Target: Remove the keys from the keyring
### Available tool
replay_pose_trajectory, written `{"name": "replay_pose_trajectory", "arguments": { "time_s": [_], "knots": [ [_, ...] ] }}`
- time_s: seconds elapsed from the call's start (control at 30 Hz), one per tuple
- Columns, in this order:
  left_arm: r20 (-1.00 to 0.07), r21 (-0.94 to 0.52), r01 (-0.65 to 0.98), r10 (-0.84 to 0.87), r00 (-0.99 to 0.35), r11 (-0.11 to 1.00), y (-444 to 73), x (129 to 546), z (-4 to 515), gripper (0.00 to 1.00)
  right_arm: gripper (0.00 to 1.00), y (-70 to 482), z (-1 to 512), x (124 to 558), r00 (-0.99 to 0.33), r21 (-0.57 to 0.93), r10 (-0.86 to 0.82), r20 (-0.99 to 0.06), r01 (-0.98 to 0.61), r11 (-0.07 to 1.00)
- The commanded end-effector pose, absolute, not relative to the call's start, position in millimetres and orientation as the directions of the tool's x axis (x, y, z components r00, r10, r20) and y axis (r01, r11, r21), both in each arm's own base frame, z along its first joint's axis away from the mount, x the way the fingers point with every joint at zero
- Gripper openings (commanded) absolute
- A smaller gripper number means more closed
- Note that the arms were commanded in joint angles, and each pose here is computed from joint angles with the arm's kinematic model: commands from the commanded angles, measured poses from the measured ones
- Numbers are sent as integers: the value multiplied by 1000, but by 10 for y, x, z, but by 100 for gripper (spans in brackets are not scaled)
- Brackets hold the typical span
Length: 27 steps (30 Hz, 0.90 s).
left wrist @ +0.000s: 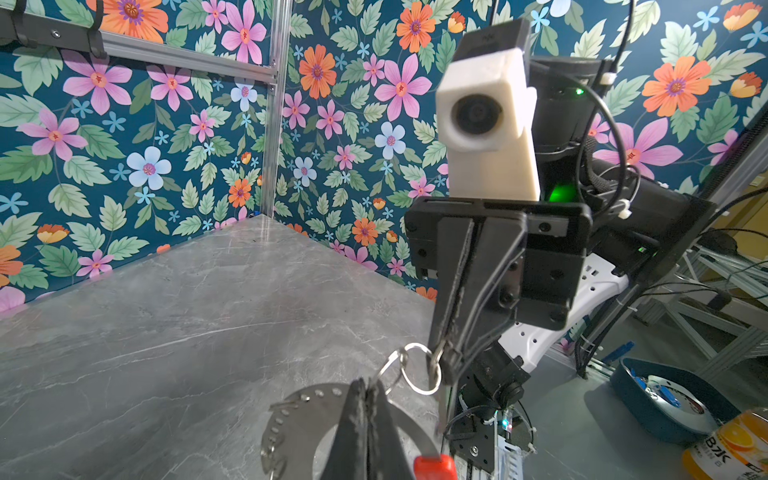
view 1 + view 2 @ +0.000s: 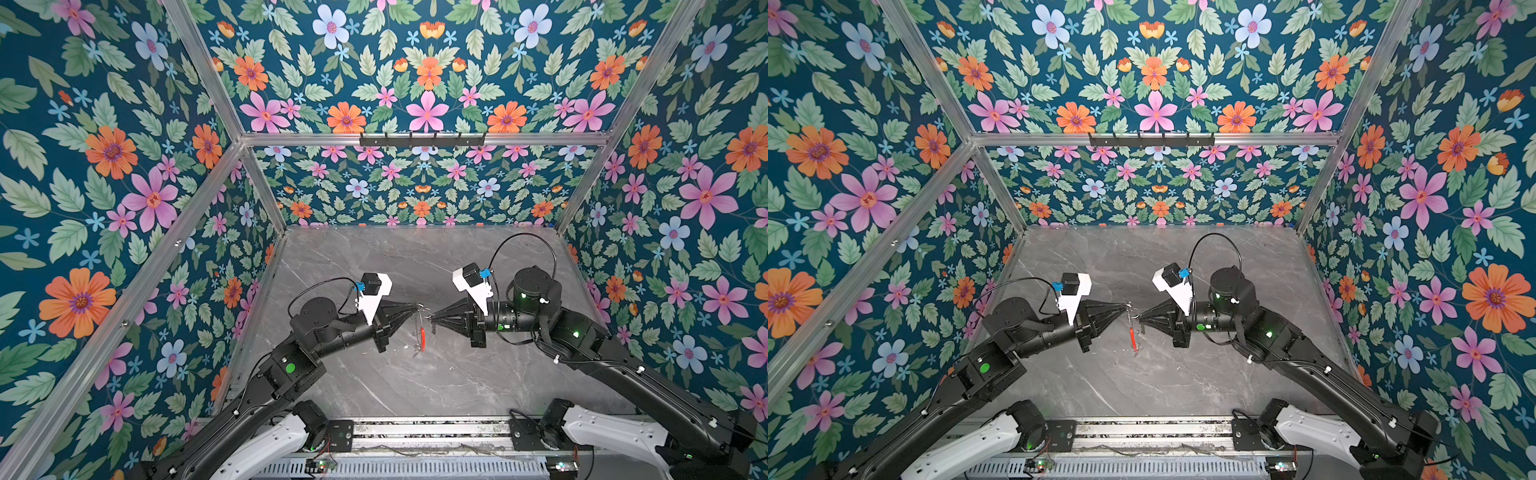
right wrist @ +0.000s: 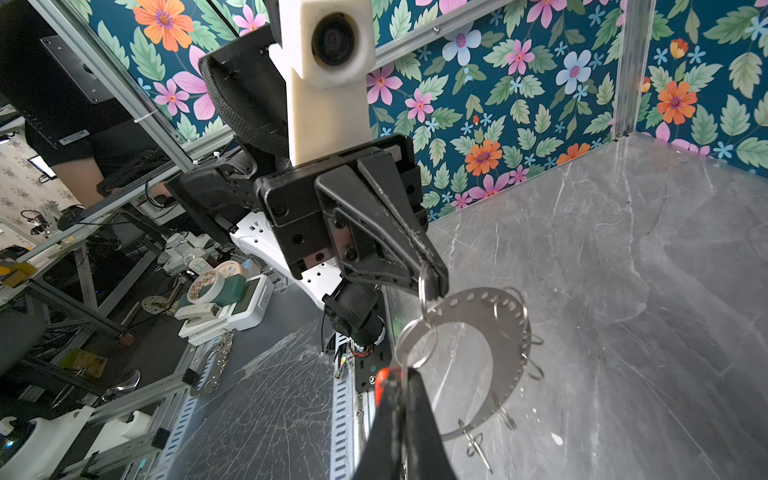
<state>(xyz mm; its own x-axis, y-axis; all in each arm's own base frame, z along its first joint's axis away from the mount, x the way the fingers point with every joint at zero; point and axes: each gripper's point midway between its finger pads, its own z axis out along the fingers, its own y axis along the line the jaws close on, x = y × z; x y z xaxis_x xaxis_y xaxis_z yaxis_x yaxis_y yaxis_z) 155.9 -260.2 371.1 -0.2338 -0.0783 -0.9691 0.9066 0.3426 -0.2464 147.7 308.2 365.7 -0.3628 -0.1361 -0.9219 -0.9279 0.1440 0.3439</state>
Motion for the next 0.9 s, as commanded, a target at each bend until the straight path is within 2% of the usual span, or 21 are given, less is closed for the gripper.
{"name": "replay_pose_trajectory", "arguments": {
  "time_s": [0.0,0.5,0.87],
  "knots": [
    [-970,-242,902,-125,-210,359,-2576,1606,3830,0,0,3106,3675,1376,-359,350,-143,-922,-933,79],
    [-965,-256,911,-147,-219,322,-2600,1561,3865,0,0,3120,3660,1395,-361,352,-140,-922,-932,82],
    [-967,-241,865,-180,-178,440,-2449,1716,3882,0,0,3160,3746,1354,-418,417,-66,-906,-908,32]
  ]
}}
